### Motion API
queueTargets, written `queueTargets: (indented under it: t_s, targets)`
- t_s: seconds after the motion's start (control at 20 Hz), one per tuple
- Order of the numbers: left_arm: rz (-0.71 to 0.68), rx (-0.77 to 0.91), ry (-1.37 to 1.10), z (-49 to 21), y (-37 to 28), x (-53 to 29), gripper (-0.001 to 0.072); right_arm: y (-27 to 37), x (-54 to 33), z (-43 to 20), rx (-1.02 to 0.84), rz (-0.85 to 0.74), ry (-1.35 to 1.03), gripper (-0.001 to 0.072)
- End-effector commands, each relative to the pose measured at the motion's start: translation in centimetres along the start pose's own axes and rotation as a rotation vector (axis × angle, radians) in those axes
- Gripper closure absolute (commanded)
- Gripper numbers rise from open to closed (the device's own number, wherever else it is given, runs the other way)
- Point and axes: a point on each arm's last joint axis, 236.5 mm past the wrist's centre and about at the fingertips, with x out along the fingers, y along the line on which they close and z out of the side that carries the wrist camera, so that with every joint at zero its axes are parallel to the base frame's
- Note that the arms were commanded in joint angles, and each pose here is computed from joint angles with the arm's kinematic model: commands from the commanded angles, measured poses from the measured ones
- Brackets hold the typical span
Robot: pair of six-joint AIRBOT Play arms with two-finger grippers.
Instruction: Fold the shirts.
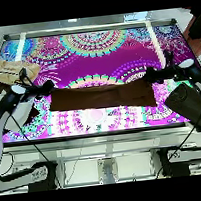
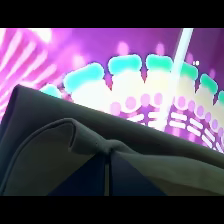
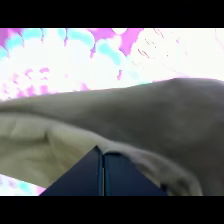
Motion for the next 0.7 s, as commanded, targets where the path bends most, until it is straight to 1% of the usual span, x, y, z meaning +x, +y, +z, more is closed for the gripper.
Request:
queueTargets:
  t_s: [0.0, 0.1, 0.25, 0.3, 0.35, 0.4, 0.45, 0.55, 0.65]
  targets:
    - [0.016, -0.005, -0.030, 0.3, 0.2, 1.7, 0.0698, -4.6, 2.4, -1.8, -0.039, -0.216, 0.108, 0.0690]
    - [0.016, -0.006, -0.044, 0.6, 0.2, 1.6, 0.0699, -5.8, 2.8, -2.3, -0.052, -0.268, 0.128, 0.0689]
    - [0.011, -0.013, -0.038, 0.5, 0.1, 1.7, 0.0686, -5.3, 3.1, -1.5, -0.048, -0.252, 0.095, 0.0678]
    - [0.004, -0.021, -0.038, 0.5, -0.1, 1.6, 0.0575, -5.0, 3.0, -1.2, -0.039, -0.240, 0.081, 0.0631]
    - [-0.002, -0.025, -0.035, 0.5, -0.3, 1.5, 0.0362, -4.6, 2.8, -1.0, -0.041, -0.232, 0.077, 0.0536]
    - [-0.009, -0.022, -0.028, 0.5, -0.7, 1.3, 0.0274, -4.0, 2.2, -0.5, -0.059, -0.228, 0.068, 0.0415]
    - [-0.018, -0.016, -0.019, 0.6, -1.1, 1.1, 0.0273, -3.2, 1.5, 0.1, -0.077, -0.221, 0.059, 0.0379]
    - [-0.041, -0.002, -0.001, 0.9, -2.3, 0.4, 0.0273, -1.7, -0.8, 1.7, -0.129, -0.226, 0.015, 0.0379]
    - [-0.085, -0.005, 0.028, 0.9, -4.1, -0.3, 0.0274, -0.9, -3.6, 3.5, -0.203, -0.277, -0.043, 0.0378]
